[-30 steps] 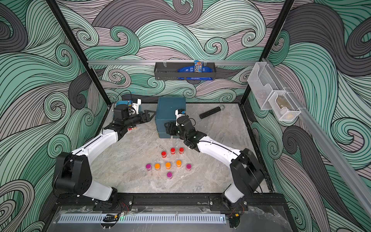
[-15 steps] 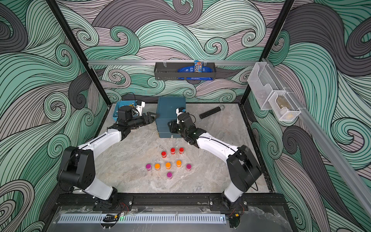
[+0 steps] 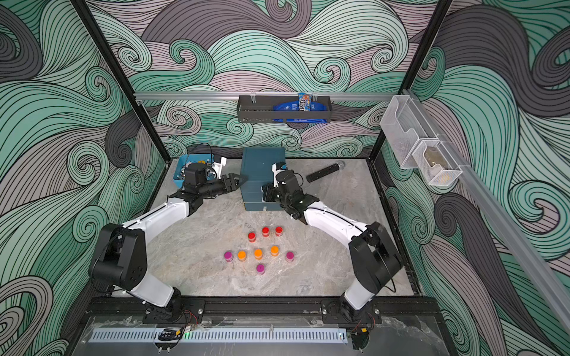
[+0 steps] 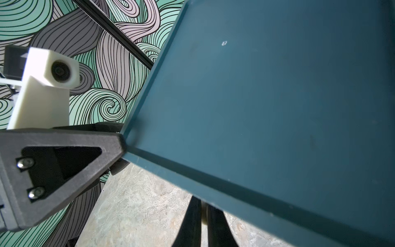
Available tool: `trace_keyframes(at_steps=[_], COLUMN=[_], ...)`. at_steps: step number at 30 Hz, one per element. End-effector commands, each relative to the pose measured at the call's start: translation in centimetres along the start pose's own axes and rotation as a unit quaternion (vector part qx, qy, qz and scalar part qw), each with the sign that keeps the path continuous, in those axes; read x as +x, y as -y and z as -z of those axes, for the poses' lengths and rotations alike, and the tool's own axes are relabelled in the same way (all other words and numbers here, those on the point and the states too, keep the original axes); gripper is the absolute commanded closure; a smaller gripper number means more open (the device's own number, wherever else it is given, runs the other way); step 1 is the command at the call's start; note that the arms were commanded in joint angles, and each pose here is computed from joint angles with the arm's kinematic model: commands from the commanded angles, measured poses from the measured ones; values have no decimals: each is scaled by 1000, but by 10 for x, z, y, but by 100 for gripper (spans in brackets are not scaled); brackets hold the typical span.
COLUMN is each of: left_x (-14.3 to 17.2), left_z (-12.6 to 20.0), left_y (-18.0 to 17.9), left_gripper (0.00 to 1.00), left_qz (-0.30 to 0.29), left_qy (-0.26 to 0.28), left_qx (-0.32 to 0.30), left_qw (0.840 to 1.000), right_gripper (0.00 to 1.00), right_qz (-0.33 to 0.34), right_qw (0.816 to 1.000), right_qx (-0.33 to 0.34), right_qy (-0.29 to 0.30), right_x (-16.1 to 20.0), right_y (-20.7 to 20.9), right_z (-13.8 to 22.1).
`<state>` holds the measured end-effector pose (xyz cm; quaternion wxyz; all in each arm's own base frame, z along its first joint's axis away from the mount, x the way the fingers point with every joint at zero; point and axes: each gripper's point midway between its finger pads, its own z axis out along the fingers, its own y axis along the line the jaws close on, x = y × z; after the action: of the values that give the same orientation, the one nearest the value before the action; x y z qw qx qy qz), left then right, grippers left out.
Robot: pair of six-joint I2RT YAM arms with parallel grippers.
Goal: Put the paint cans in the drawer according to color
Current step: Open the drawer in the storage box.
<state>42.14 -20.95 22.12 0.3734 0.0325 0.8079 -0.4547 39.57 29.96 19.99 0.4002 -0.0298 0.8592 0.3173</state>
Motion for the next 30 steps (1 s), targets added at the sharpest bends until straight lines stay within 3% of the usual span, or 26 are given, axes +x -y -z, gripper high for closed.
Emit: trace_keyframes(at_steps=[1, 3, 30], left_x=[7, 8, 18], left_z=[-7, -9, -17], left_y=[8, 8, 4], left_gripper=[35, 38, 39], left_qz=[-12, -13, -25], left_qy=[-14, -16, -35], left_qx=[14, 14, -15], left_qw=[1000, 1000, 999], right_gripper=[96, 100, 100], right_qz=[8, 9, 16], right_qw=[1000, 1000, 999], right_qx=[-20, -22, -28], right_qy=[5, 5, -9], right_x=[-5, -4, 30], right_y=[-10, -11, -16], right_z=[10, 12, 41])
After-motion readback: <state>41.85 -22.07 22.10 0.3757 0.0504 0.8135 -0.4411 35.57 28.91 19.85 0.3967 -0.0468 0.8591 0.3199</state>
